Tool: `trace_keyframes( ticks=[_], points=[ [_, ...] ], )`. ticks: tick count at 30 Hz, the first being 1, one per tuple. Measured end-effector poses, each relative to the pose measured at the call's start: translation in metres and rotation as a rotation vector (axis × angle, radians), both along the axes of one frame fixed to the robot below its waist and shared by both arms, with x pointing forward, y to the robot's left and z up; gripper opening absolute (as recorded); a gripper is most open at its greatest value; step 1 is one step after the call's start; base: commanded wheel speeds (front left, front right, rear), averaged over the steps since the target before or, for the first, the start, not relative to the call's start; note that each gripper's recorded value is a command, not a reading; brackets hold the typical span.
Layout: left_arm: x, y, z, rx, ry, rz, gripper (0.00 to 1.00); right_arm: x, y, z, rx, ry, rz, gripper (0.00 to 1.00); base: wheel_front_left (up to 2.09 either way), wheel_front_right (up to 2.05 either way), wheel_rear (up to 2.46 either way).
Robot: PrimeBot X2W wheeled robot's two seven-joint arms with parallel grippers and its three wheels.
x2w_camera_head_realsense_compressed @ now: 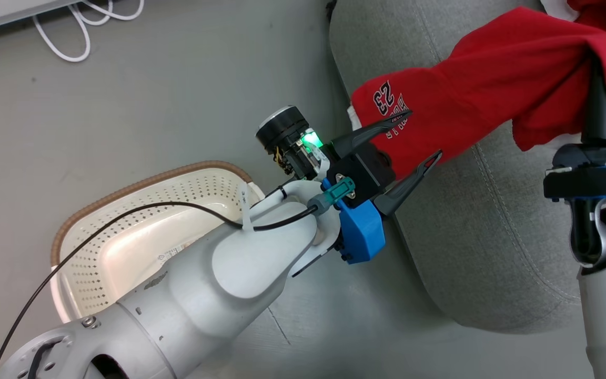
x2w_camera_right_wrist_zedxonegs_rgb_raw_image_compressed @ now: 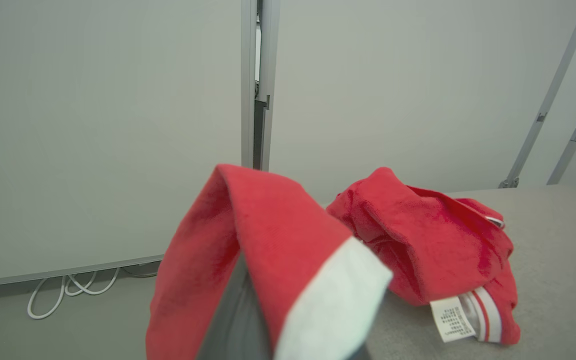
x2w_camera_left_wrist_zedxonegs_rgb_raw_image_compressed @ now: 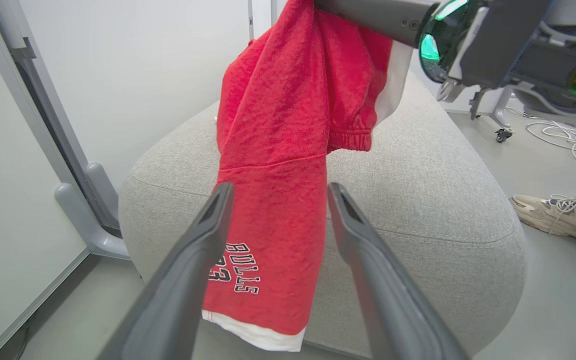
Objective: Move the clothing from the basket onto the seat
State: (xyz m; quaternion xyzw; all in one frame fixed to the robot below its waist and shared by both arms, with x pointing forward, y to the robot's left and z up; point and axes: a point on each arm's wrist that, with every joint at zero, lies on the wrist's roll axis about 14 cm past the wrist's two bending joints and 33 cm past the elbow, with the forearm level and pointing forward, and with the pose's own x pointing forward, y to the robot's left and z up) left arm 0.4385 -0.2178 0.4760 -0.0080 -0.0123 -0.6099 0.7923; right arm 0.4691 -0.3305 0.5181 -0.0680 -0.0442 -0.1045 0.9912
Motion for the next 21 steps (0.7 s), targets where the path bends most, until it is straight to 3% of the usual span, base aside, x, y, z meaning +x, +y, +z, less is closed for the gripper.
trace_keyframes(
  ticks=[11,21],
  points=[
    [-0.007,-0.01,-0.012,-0.003,0.023,-0.038,1.0,-0.02,-0.022,-0.015,0.002,0.04,-0.083,0.0,0.0,0.0,0.0],
    [0.002,-0.004,-0.013,-0.006,0.025,-0.008,1.0,0.0,-0.019,0.002,-0.028,-0.009,-0.056,0.0,0.0,0.0,0.0]
  ],
)
